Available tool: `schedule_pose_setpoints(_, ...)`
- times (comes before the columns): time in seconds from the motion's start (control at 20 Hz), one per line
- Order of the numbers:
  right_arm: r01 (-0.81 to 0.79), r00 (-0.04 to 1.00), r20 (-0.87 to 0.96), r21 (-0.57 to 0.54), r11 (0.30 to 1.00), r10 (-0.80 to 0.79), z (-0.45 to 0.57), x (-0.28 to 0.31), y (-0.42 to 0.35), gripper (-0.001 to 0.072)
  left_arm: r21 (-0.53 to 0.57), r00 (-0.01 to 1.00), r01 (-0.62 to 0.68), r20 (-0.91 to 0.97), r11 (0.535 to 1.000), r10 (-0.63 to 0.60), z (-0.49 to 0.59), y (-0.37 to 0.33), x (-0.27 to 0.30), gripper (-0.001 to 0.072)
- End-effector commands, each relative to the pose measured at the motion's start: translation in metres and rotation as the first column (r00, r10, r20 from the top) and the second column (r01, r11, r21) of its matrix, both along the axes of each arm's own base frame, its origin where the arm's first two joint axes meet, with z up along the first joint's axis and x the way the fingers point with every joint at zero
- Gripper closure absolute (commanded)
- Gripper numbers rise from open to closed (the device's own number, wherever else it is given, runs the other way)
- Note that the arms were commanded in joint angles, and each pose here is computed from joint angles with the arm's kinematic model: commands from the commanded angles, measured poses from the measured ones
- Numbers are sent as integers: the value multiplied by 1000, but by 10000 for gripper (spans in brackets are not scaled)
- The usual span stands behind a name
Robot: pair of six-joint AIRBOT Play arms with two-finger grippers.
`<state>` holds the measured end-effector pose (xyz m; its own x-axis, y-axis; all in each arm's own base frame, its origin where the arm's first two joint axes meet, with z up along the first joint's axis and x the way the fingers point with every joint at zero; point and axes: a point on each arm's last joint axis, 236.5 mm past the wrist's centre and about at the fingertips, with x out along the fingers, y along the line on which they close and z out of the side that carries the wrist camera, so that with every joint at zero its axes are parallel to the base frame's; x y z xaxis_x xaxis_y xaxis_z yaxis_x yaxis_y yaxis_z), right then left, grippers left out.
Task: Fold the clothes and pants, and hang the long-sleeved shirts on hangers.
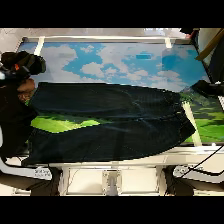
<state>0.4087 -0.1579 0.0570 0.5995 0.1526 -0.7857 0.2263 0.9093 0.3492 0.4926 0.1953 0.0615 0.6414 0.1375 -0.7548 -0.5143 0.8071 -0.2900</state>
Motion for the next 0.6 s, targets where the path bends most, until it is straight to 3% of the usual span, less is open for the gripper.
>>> schedule_pose_setpoints(0.0, -28, 994, -102, 3, 1000, 29, -1, -58, -9, 297, 16, 960, -43, -276, 999, 46, 11, 23, -118, 145)
schedule_pose_setpoints(0.2, 59, 990, -136, 107, 993, -44, -33, -107, -2, 297, -59, 906, -128, -413, 990, 93, -20, 0, -240, 147)
schedule_pose_setpoints(0.3, 54, 989, -145, 156, 986, -31, -48, -116, 12, 297, -157, 853, -200, -513, 967, 93, -50, -21, -301, 149)
schedule_pose_setpoints(0.55, 25, 998, -66, 206, 978, -11, -38, -102, 24, 297, -462, 839, -397, -532, 793, 110, -86, -65, -358, 149)
